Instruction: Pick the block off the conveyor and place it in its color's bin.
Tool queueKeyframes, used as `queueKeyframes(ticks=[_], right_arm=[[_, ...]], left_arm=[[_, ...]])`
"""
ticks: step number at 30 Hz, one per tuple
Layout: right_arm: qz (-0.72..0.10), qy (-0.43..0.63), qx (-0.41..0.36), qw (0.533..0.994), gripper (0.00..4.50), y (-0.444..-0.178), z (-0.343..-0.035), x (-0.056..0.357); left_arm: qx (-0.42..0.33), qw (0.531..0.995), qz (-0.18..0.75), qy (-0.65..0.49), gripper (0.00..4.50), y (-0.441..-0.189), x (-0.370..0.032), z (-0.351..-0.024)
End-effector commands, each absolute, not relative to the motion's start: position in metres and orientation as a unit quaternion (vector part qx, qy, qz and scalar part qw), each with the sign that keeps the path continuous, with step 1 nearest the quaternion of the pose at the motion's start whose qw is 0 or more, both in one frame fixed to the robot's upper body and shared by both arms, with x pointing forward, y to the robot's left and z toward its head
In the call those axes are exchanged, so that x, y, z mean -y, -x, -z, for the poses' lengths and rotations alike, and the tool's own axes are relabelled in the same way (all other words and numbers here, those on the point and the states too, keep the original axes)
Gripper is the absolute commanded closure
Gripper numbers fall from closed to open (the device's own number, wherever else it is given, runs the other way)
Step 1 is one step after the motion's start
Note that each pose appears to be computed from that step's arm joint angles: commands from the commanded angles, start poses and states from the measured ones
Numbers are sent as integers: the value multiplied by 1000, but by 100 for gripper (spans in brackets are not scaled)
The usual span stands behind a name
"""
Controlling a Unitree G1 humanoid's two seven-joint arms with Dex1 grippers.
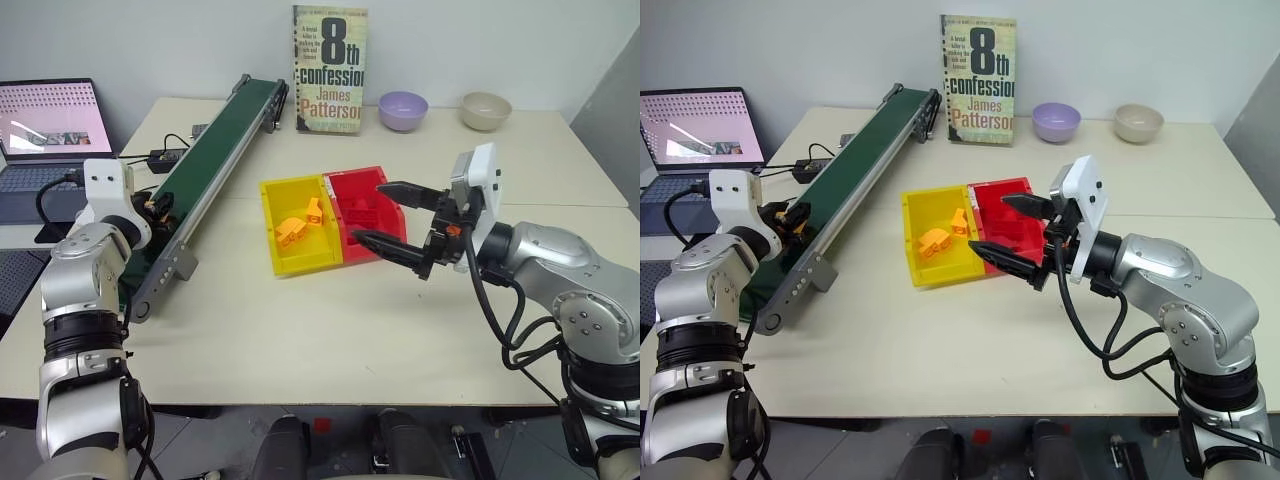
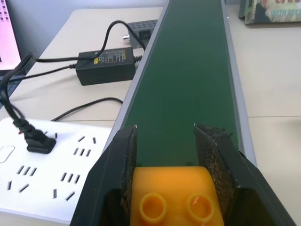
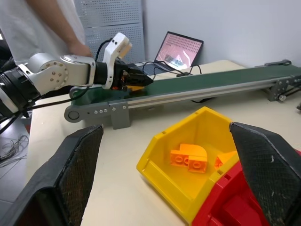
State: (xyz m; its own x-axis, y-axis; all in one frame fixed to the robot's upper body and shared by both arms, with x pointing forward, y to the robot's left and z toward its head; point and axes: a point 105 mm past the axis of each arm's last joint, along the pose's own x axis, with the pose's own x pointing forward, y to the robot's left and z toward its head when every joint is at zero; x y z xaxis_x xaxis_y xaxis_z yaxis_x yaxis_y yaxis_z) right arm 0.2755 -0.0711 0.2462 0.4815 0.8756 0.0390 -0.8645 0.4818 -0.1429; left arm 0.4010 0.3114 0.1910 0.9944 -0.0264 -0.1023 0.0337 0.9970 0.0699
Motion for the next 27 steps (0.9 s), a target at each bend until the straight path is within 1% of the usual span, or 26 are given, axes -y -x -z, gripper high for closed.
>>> queueKeyframes(ticks=[1, 3, 5, 7, 8, 11, 15, 17, 18, 27], right_arm=[[-463, 90, 58, 880, 0, -271, -244, 81], [-455, 94, 52, 884, 0, -268, -239, 82], [-454, 91, 52, 885, 0, -267, -238, 81], [-447, 94, 48, 888, 0, -265, -235, 83], [-445, 96, 47, 889, 0, -264, -234, 83], [-442, 96, 42, 891, 0, -262, -232, 84], [-420, 100, 40, 901, 0, -258, -231, 91], [-414, 100, 41, 904, 0, -257, -231, 93], [-412, 100, 41, 905, 0, -257, -231, 94], [-407, 100, 38, 907, 0, -255, -232, 95]], left_arm=[[-2, 984, 162, -72, 297, -413, -243, -232], [-1, 967, 238, -91, 297, -415, -208, -234], [-2, 954, 281, -103, 297, -414, -189, -234], [-10, 931, 340, -133, 297, -415, -157, -225], [-13, 922, 358, -144, 297, -414, -148, -221], [-16, 912, 381, -153, 297, -417, -135, -216], [-40, 886, 425, -181, 297, -415, -121, -192], [-38, 885, 429, -175, 227, -416, -121, -193], [-37, 884, 433, -171, 222, -416, -120, -193], [-27, 878, 445, -175, 24, -419, -119, -199]])
